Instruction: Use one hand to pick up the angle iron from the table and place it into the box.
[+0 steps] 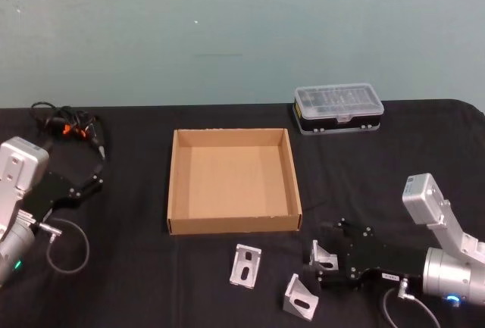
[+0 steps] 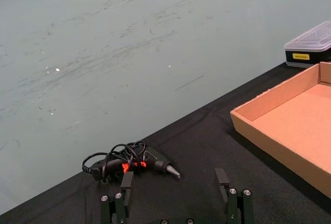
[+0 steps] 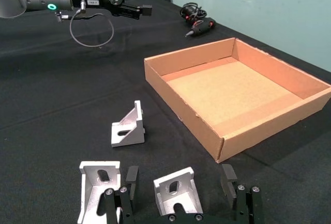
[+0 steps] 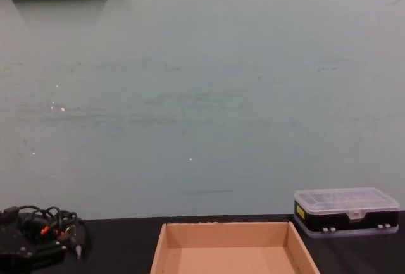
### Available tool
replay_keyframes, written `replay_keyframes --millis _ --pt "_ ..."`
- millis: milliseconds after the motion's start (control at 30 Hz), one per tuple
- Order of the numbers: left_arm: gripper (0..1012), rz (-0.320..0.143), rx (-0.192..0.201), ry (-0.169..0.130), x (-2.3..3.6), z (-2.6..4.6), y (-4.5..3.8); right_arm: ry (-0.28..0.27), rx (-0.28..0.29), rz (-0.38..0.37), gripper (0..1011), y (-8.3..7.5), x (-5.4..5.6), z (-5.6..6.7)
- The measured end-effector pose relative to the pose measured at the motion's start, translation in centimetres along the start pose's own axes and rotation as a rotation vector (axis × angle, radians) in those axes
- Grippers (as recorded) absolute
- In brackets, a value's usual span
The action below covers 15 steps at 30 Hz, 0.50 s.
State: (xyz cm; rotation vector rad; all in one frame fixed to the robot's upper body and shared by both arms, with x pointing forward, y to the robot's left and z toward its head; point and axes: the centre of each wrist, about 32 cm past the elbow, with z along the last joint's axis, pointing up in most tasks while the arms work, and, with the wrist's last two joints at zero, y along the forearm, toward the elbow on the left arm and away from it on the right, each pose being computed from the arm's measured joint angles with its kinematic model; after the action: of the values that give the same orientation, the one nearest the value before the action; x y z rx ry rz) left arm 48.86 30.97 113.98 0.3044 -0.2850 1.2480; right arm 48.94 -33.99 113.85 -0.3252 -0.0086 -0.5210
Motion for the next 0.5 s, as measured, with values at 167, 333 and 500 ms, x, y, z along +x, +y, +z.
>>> replay_keyframes --millis 167,333,500 --pt "1000 0.000 0.000 0.000 0.00 0.00 0.00 -0.001 -0.007 0.010 1004 0.27 0.10 0.00" --pt "1000 0.000 0.000 0.000 0.00 0.00 0.00 -0.002 -0.014 0.014 1004 0.58 0.24 -0.04" --pt "1000 0.000 0.000 0.000 0.00 0.00 0.00 0.002 -0.017 0.015 1004 0.81 0.33 -0.12"
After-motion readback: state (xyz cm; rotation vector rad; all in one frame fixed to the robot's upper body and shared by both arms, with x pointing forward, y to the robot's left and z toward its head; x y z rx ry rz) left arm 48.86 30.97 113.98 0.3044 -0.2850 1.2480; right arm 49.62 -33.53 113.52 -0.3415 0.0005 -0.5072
